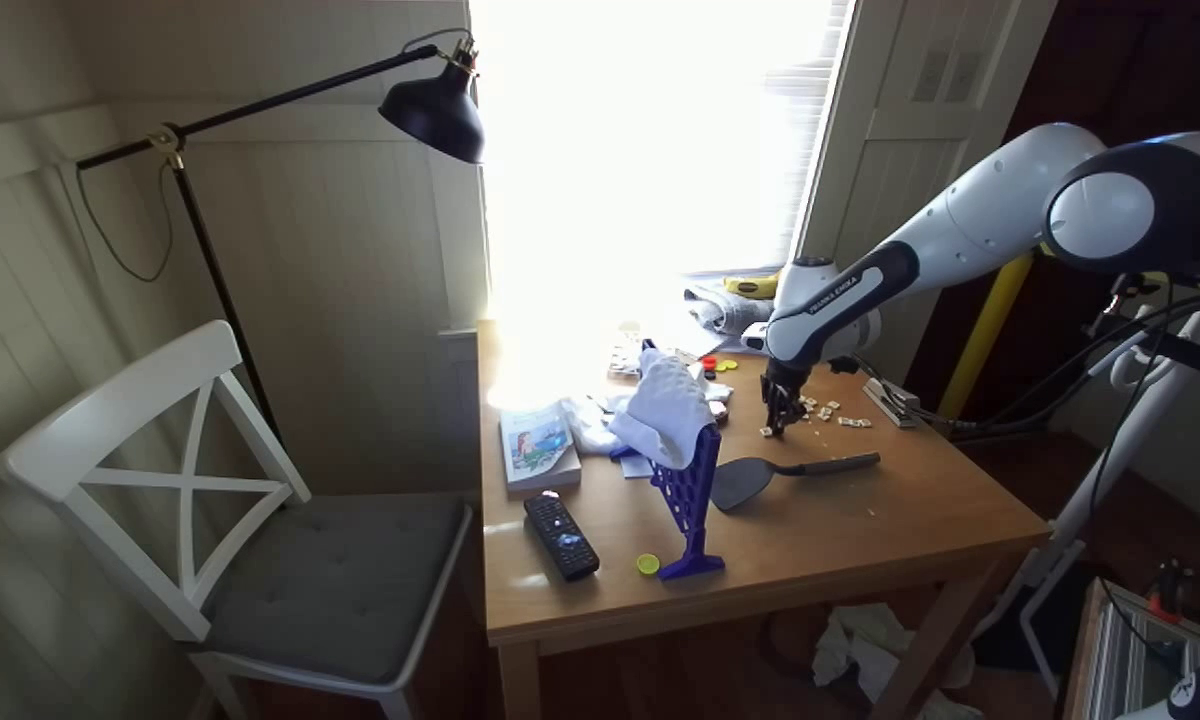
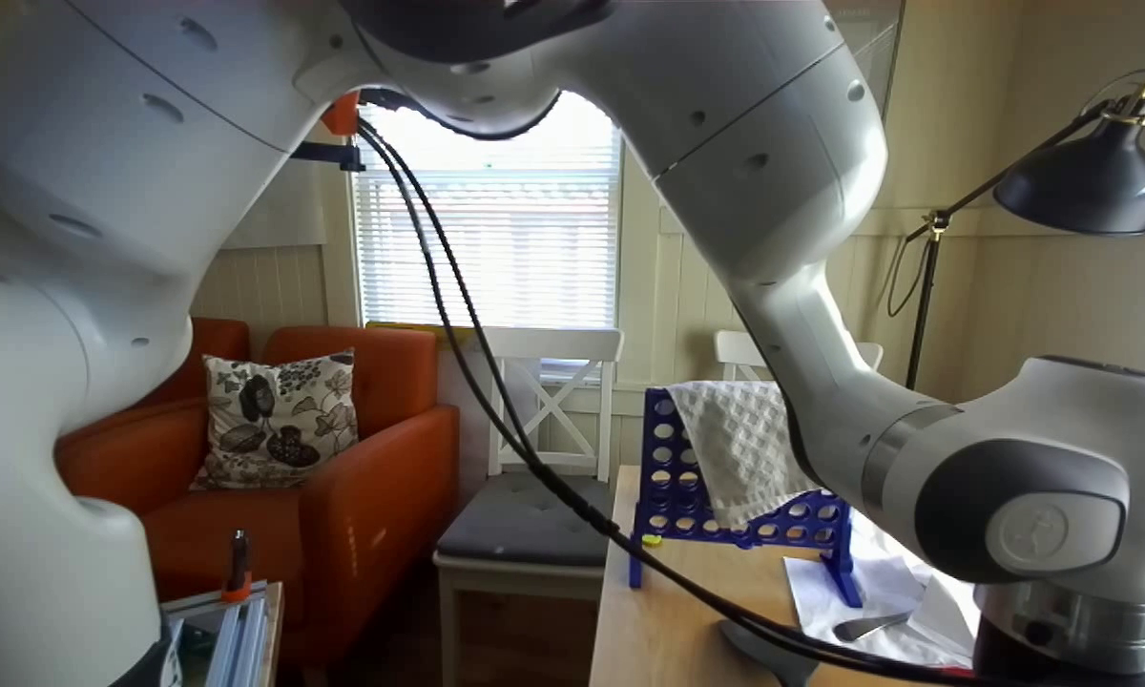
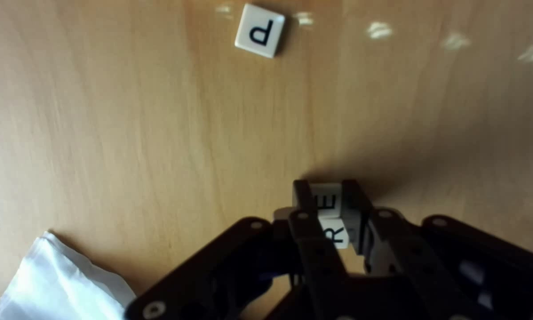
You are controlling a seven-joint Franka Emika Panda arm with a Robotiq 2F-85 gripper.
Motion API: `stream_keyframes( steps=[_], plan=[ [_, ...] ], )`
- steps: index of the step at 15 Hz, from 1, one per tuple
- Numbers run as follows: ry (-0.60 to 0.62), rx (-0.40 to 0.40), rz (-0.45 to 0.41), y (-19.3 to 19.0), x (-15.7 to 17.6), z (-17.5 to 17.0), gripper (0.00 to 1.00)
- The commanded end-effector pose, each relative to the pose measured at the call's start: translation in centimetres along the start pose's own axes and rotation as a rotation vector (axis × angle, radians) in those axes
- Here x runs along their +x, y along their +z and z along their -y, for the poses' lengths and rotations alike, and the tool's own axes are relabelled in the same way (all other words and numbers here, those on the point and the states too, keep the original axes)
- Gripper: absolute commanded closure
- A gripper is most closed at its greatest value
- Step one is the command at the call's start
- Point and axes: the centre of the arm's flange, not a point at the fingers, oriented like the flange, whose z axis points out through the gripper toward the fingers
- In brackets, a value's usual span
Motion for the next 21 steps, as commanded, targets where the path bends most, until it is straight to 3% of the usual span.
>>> stream_keyframes(
  steps=[1,2,3,4,11,12,21],
  plan=[
    [-0.003,-0.014,0.029,0.2,0.2,-0.1,0.95],
    [-0.002,-0.011,0.034,0.2,0.2,-0.1,0.95],
    [-0.003,-0.008,0.037,0.2,0.1,-0.1,0.62],
    [-0.005,-0.007,0.042,0.2,0.1,-0.1,0.52],
    [-0.016,-0.006,0.038,-0.6,-0.4,-0.2,0.04],
    [-0.014,-0.008,0.036,-0.7,-0.4,-0.4,0.00],
    [-0.041,-0.036,0.044,-0.9,-0.8,-0.8,0.00]
  ],
)
